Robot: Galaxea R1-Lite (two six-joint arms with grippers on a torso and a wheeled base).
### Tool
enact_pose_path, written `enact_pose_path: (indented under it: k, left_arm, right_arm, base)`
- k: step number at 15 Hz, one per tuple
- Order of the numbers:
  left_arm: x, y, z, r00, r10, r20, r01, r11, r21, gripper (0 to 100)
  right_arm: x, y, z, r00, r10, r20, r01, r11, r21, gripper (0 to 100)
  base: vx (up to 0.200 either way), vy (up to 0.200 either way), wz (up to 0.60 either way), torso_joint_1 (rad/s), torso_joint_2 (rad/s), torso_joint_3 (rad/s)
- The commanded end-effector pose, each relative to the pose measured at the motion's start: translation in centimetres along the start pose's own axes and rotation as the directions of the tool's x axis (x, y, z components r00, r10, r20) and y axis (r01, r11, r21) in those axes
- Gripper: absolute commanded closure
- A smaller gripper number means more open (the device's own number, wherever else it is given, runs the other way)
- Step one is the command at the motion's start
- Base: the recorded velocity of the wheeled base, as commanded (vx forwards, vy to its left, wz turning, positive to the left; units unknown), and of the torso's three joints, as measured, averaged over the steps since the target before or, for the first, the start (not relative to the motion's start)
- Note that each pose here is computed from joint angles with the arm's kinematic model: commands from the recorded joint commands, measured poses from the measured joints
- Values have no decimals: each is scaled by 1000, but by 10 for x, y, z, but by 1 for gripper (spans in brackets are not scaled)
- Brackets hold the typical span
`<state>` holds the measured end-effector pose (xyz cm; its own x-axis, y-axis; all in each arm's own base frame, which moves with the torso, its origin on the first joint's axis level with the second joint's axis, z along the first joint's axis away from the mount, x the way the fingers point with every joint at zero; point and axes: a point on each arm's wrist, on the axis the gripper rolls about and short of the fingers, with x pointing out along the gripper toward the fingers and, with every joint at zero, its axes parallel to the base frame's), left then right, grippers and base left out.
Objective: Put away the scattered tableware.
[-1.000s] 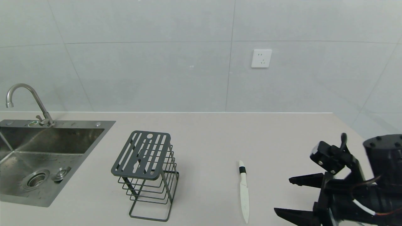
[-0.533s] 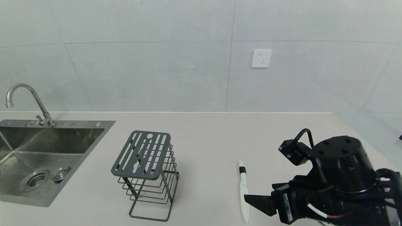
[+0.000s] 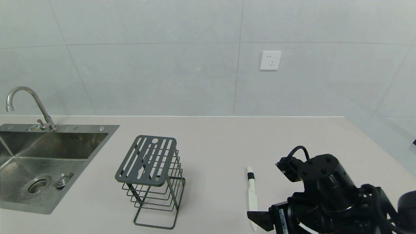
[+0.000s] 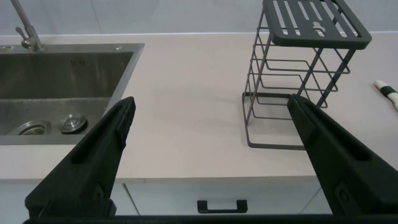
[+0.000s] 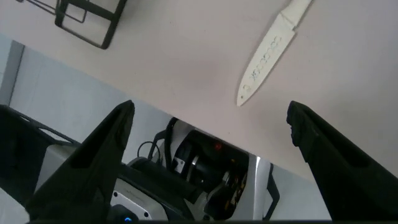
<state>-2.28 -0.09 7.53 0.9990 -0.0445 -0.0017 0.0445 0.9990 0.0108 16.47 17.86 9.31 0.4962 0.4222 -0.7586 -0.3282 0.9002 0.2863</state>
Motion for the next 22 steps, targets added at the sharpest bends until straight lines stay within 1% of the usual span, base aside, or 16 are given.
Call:
enact_pose_path:
  k: [1,4,6,8,9,12,13,14,16,17,19,22]
  left_arm:
    - [0,0,0,1000,0,-1,0,1000,0,0]
    - [0,0,0,1000,0,-1,0,1000,0,0]
    - [0,0,0,1000,2,-1,-2,1000,0,0]
    - [0,0,0,1000,2,-1,-2,1000,0,0]
    - [0,0,0,1000,0,-1,0,1000,1,0]
    - [0,0,0,1000,2,-1,-1,1000,3,0]
    - [0,0,0,1000,2,-1,-1,1000,3,0]
    - [0,0,0,1000,2,-1,-1,1000,3,0]
    - [0,0,0,1000,0,-1,0,1000,3,0]
    - [0,0,0,1000,0,-1,0,1000,3,0]
    - [0,0,0,1000,0,-1,0,1000,3,0]
    - [0,0,0,1000,0,-1,0,1000,3,0]
  right_arm:
    - [19,4,-2,999,-41,-34,41,999,8,0]
    - [33,4,-4,995,-75,-65,76,997,12,0]
    - [39,1,-4,990,-123,-63,125,992,13,0]
    - [46,-5,1,986,-154,-60,156,987,35,0]
    - [50,-12,1,977,-208,-56,209,978,23,0]
    - [52,-12,6,974,-225,-35,223,974,-47,0]
    - [57,-14,8,971,-236,-36,234,971,-46,0]
    - [65,-18,11,963,-265,-37,264,964,-44,0]
    - [71,-26,12,952,-303,-42,297,949,-110,0]
    - [73,-26,13,949,-312,-37,305,944,-128,0]
    - [83,-22,18,951,-308,-32,302,945,-129,0]
    - [103,-13,22,954,-299,-32,292,945,-145,0]
  base:
    - [0,0,0,0,0,0]
    - [0,0,0,0,0,0]
    - [0,0,0,0,0,0]
    - [0,0,0,0,0,0]
    - [0,0,0,0,0,0]
    - [0,0,0,0,0,0]
    - [0,0,0,0,0,0]
    - [0,0,0,0,0,0]
    - [0,0,0,0,0,0]
    - [0,0,0,0,0,0]
    - [0,0,0,0,0,0]
    - [0,0,0,0,0,0]
